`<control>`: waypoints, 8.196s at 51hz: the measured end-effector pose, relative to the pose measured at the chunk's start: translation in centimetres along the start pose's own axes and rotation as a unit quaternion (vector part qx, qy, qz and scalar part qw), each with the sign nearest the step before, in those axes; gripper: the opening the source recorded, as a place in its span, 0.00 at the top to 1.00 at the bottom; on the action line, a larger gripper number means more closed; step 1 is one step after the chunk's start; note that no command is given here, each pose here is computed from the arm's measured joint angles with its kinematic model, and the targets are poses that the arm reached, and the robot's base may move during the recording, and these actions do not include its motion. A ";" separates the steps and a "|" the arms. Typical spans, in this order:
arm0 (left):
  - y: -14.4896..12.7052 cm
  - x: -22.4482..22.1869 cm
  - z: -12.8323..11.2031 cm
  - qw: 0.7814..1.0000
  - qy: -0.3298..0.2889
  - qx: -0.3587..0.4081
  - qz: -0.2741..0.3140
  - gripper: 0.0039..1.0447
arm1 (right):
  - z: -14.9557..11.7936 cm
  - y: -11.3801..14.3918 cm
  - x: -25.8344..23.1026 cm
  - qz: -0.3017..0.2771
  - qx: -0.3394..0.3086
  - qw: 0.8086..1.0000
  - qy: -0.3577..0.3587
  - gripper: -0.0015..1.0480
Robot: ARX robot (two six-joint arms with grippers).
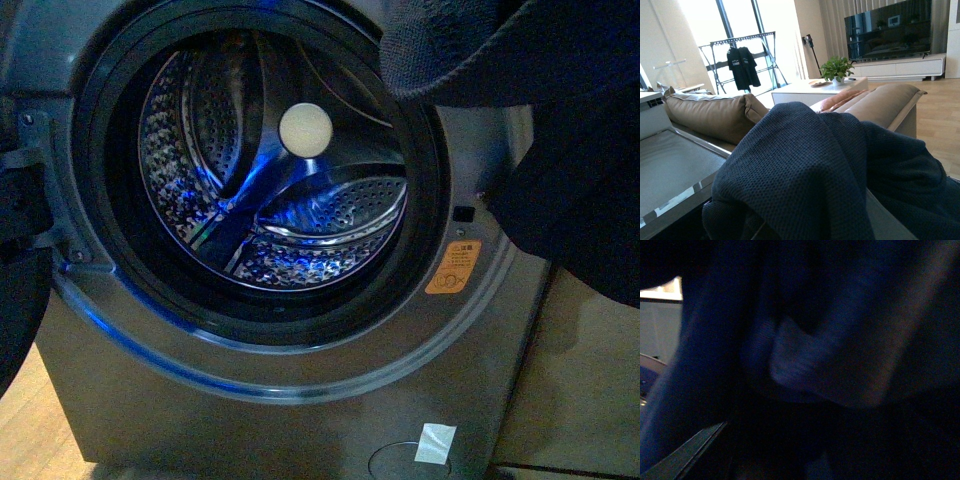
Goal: Collect clothes from washing machine
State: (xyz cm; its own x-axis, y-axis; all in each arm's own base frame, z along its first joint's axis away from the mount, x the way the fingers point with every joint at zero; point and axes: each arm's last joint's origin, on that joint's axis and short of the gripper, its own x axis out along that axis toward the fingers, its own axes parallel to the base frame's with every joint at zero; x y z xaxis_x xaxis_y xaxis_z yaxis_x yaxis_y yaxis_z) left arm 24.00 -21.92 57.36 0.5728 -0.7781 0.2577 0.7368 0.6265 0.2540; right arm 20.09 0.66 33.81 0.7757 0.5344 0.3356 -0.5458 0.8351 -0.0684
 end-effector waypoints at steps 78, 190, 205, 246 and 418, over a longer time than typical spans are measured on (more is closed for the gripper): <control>0.0 0.0 0.1 1.000 -0.001 0.000 0.003 0.77 | 1.8 0.9 10.6 -0.202 -0.150 0.953 -0.166 0.56; 0.1 -0.2 0.4 1.000 -0.006 0.002 0.004 0.06 | 0.8 -22.6 -18.3 -0.492 0.186 0.838 0.142 0.08; 0.1 -0.2 0.4 1.000 -0.006 0.002 0.004 0.06 | 7.1 -11.9 -8.2 -0.363 0.065 0.929 0.032 0.07; 0.1 -0.2 0.4 1.000 -0.007 0.002 0.004 0.06 | -9.8 5.9 -10.0 -0.282 -0.010 0.943 0.174 0.61; -7.1 -35.7 -31.6 0.886 0.168 -0.059 0.428 0.97 | -12.9 6.3 -14.2 -0.286 -0.015 0.943 0.171 0.98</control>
State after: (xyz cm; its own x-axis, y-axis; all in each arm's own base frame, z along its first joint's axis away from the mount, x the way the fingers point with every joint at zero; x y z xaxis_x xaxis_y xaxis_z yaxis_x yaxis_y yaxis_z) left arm 9.68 -0.02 16.93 0.9999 -0.0019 0.0124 0.0020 1.0000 -0.0040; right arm 9.76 0.01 16.55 1.0000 0.0023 0.0029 -0.0023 1.0000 0.0025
